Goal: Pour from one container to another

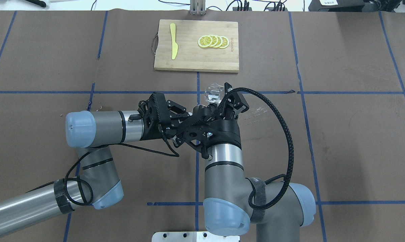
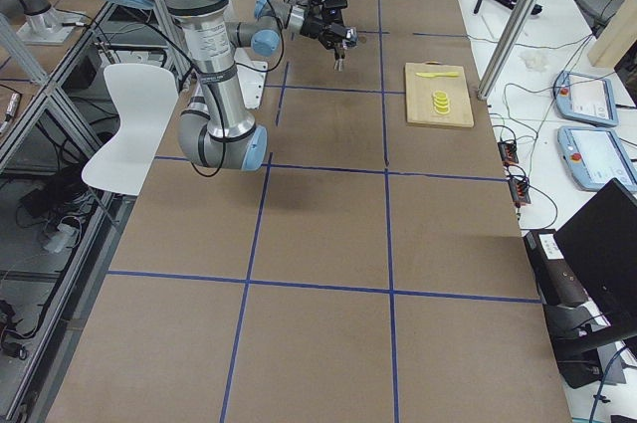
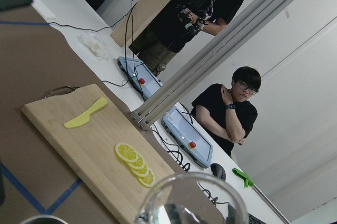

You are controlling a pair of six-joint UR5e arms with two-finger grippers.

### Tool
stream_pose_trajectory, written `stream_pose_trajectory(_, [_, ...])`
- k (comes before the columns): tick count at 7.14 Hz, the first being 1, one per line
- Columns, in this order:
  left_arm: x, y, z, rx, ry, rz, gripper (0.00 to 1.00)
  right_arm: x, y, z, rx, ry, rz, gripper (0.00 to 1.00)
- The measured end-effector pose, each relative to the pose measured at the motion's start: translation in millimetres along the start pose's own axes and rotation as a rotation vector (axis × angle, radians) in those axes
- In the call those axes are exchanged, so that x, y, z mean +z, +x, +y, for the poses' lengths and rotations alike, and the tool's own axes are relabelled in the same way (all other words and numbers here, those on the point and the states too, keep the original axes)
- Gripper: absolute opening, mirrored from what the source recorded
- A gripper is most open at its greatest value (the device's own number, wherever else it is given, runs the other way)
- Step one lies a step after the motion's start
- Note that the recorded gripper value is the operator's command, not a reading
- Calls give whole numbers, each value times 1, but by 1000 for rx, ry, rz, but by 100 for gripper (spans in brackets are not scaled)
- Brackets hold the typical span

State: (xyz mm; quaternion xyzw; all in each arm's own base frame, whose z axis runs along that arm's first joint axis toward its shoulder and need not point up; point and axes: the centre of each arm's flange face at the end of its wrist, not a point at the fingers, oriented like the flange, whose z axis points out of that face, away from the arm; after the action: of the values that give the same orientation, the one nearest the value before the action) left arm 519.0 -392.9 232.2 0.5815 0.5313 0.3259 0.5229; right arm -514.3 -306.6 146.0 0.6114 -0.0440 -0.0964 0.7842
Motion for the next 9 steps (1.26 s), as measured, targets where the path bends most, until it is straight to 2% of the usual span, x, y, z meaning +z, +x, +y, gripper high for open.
stream_pose_trajectory(9, [-6,2,-1,2,8,3,0,-9,-9,-15,-259,5,78,0])
